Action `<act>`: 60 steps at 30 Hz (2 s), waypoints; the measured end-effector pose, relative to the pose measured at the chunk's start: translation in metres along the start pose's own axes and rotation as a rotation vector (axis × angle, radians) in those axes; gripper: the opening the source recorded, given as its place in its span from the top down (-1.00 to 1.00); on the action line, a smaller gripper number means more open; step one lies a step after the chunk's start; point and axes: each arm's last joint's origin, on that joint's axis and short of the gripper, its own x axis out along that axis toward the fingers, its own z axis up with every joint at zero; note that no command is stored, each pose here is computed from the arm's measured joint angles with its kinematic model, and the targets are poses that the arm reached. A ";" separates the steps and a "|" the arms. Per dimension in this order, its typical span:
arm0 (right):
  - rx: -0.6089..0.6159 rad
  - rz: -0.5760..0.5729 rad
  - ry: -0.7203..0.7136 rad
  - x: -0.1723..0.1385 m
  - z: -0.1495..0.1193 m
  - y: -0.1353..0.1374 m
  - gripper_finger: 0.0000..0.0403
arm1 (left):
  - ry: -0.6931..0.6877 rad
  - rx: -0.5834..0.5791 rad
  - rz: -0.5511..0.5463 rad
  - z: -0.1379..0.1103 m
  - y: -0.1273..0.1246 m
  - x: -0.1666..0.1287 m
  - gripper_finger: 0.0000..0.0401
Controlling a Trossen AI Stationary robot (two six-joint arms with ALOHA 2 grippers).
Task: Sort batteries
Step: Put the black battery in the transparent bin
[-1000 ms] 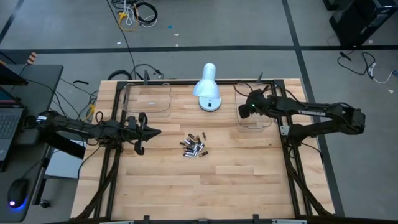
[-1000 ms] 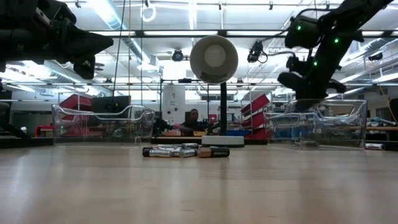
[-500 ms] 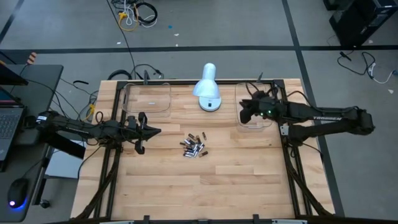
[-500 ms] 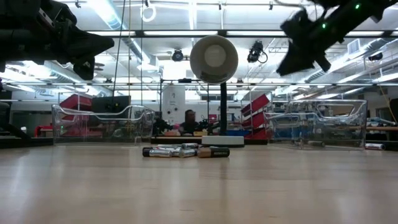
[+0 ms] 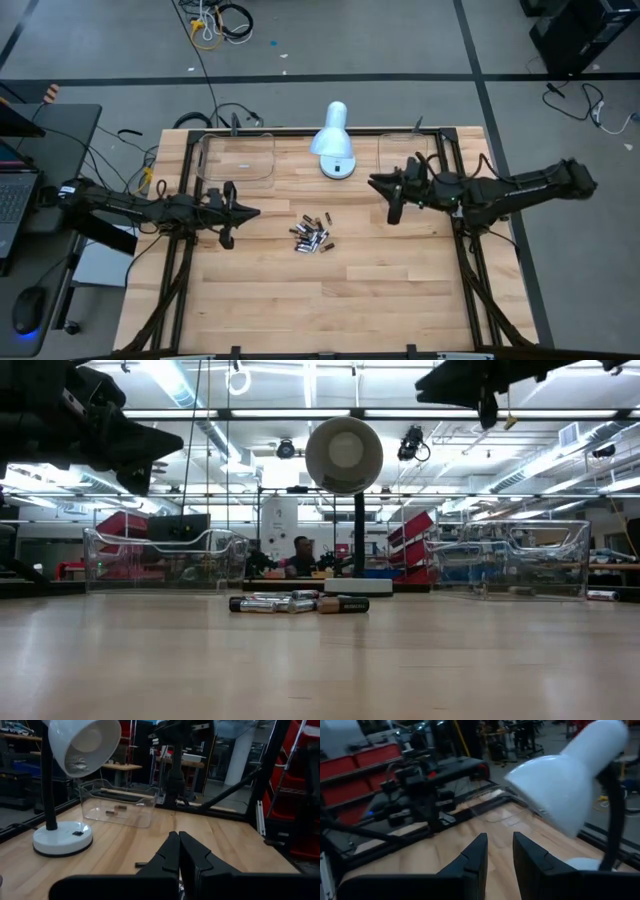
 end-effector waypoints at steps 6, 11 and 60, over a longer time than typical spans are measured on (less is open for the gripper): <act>-0.067 0.094 -0.018 0.008 -0.011 0.024 0.62 | 0.032 0.008 0.005 -0.003 0.001 0.000 0.99; -0.093 0.135 -0.068 0.014 -0.016 0.040 0.62 | 0.045 0.011 0.007 -0.004 0.001 0.000 0.99; -0.500 -0.087 0.486 0.162 -0.089 0.095 0.62 | 0.076 0.003 0.012 -0.007 0.001 0.000 0.99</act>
